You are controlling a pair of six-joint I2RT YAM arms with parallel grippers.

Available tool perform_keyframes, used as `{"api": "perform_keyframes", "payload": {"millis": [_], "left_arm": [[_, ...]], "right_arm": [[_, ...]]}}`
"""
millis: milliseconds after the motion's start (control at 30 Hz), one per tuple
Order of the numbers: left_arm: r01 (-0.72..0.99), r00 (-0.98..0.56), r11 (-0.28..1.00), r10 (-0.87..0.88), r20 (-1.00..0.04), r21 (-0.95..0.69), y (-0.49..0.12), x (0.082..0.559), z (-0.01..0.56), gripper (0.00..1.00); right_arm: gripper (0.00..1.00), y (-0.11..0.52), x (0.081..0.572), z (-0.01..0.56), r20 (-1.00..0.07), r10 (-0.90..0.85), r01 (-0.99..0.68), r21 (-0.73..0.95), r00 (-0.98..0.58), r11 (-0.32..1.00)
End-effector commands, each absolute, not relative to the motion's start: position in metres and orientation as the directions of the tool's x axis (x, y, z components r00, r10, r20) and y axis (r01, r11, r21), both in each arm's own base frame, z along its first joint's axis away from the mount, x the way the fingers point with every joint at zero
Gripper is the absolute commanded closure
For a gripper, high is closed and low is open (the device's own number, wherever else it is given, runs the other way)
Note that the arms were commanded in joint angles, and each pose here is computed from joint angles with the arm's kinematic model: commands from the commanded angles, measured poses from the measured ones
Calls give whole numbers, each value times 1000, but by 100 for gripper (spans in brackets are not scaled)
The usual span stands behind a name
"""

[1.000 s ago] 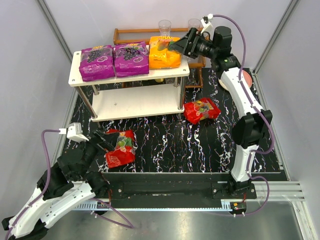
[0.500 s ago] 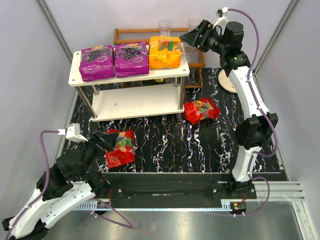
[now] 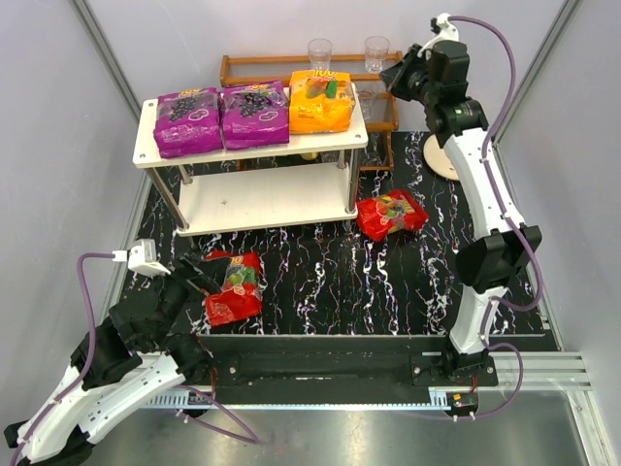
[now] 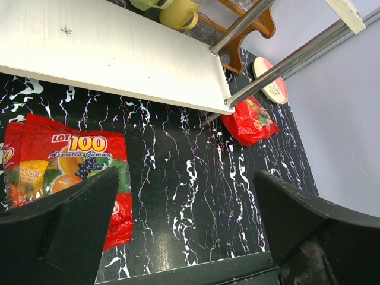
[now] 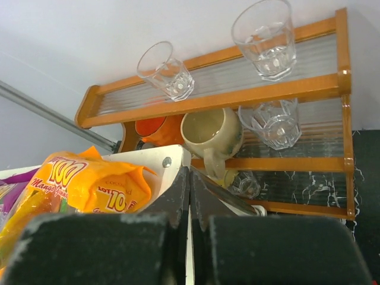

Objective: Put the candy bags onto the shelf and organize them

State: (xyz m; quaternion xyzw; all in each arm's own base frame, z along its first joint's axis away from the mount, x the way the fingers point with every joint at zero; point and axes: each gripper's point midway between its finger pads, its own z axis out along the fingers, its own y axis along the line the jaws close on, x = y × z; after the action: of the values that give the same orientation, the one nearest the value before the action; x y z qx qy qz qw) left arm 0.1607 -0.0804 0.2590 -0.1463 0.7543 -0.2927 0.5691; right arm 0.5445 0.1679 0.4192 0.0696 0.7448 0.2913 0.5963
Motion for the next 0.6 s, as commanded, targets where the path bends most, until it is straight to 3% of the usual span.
{"api": "perform_keyframes", "payload": {"millis": [0, 567], "left_arm": [[125, -272, 762, -590, -760, -636, -78, 162, 276, 1], [120, -267, 757, -599, -755, -642, -73, 159, 273, 1]], "right_arm": [[100, 194, 542, 430, -896, 373, -289, 434, -243, 853], [100, 259, 543, 404, -895, 309, -385, 421, -321, 821]]}}
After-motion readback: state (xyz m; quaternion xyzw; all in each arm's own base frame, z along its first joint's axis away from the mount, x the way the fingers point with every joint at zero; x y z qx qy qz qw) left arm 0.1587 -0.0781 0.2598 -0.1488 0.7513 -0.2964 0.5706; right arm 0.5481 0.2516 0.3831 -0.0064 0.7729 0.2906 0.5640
